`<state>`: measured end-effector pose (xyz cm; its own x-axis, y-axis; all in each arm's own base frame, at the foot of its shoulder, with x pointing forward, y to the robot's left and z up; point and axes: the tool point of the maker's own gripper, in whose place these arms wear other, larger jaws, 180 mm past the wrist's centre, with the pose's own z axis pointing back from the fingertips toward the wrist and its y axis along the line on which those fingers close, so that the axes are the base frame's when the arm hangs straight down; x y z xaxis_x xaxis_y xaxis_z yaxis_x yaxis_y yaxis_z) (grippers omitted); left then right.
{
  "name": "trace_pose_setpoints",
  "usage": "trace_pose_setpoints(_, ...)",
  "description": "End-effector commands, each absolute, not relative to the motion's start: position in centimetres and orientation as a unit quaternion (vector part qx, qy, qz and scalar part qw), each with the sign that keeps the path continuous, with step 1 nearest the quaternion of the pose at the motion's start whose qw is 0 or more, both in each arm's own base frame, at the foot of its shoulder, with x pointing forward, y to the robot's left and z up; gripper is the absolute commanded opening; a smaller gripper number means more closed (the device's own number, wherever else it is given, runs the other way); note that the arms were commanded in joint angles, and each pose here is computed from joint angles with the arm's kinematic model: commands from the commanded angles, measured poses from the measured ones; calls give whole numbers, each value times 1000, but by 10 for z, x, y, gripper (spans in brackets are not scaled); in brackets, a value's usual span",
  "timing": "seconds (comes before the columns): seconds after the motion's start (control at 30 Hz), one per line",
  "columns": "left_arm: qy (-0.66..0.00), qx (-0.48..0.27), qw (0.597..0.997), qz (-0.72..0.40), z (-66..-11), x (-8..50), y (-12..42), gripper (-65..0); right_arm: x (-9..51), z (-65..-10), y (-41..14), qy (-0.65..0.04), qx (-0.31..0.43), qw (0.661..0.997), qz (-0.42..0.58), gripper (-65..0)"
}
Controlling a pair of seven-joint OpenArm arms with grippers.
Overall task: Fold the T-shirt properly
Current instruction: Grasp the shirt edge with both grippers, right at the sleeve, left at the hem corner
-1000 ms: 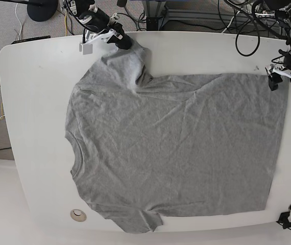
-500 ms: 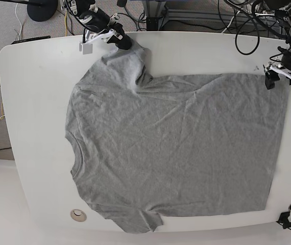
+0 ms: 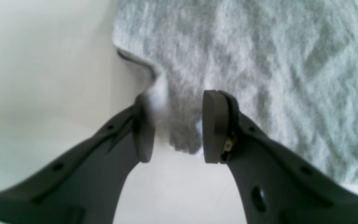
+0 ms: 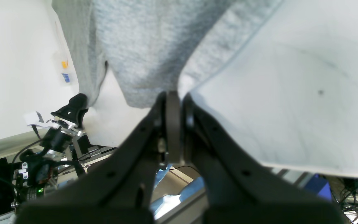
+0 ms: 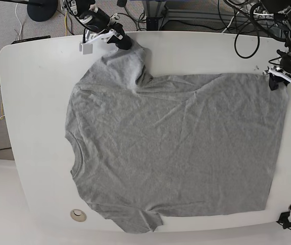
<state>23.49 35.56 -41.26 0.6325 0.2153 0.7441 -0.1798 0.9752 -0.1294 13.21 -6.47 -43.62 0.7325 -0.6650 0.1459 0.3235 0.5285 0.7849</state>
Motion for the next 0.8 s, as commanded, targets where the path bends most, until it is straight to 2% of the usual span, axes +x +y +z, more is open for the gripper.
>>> trace_pose_setpoints(0.0,-436,-13,894,101,-397,243,364,-438,123,-442,-68,-208,372,857,-290,-650)
trace_pose_setpoints(0.43,-452,-5,885,115,-387,250,375,-442,124,-443,-68,-208,372,857,-290,-650)
trace_pose_setpoints(0.47,-452,-4,885,114,-387,250,375,-465,127,-442,-68,-210,373,856,-289,-650)
trace_pose_setpoints(0.57,-453,-4,884,114,-386,251,375,-650,128,-441,-68,-211,374,856,-289,-650)
trace_pose_setpoints(0.77,-452,-4,885,114,-386,250,376,-650,129,-441,-68,-212,374,856,-288,-650)
